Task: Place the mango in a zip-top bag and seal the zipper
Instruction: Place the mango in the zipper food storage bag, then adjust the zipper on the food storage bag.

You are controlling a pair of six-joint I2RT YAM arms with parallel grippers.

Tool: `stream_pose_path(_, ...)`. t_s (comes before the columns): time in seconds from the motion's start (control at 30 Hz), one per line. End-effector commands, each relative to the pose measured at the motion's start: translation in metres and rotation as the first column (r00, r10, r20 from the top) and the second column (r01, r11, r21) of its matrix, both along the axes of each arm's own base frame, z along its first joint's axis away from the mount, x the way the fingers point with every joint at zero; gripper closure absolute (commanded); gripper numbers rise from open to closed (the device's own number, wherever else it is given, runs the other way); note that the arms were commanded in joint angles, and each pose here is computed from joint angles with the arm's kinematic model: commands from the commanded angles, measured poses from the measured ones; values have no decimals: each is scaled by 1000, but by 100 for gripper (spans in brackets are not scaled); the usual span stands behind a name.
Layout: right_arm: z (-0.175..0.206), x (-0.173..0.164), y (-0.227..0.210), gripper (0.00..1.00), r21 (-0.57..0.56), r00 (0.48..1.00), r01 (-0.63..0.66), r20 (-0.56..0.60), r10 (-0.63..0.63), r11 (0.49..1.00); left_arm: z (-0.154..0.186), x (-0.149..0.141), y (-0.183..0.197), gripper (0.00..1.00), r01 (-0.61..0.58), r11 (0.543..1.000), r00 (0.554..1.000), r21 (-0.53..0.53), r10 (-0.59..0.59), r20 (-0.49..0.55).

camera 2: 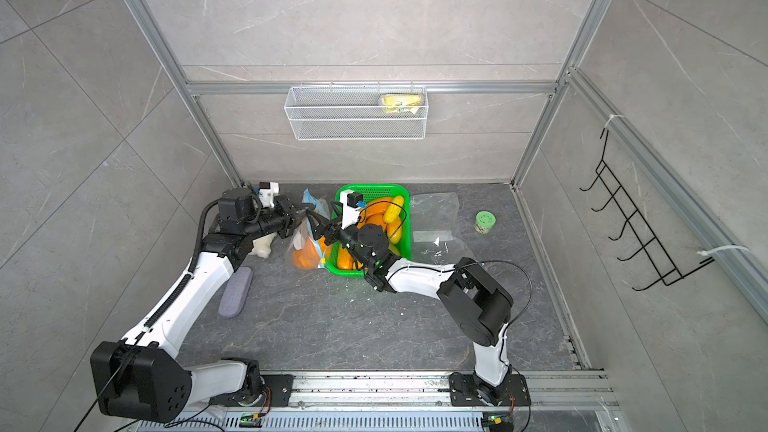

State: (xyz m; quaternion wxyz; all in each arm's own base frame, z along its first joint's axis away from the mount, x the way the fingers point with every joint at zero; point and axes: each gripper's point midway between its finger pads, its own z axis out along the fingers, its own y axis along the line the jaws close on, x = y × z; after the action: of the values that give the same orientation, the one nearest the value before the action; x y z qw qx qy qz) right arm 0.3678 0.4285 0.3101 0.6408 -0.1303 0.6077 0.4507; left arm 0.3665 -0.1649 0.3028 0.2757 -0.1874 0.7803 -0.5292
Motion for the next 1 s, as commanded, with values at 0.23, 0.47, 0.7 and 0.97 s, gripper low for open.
stream_pose_path(0.23, 33, -32, -29, 10, -216, 998, -38, -52, 28, 976, 43, -7, 5, 100, 25, 997, 994, -72, -17, 111)
stream_pose_path(0.47, -17, -46, -30, 23, -452, 954, -173, -297, 35, 875, 71, -11, 9, 100, 11, 996, 984, -94, 6, 179)
stream_pose_path(0.7, -26, -32, -20, 34, -514, 923, -193, -384, -23, 836, 92, -15, 10, 100, 14, 995, 975, -101, 9, 224)
stream_pose_path(0.97, -21, -16, -7, 91, -524, 910, -182, -410, -60, 832, 79, -16, 20, 100, -30, 997, 979, -78, 45, 198)
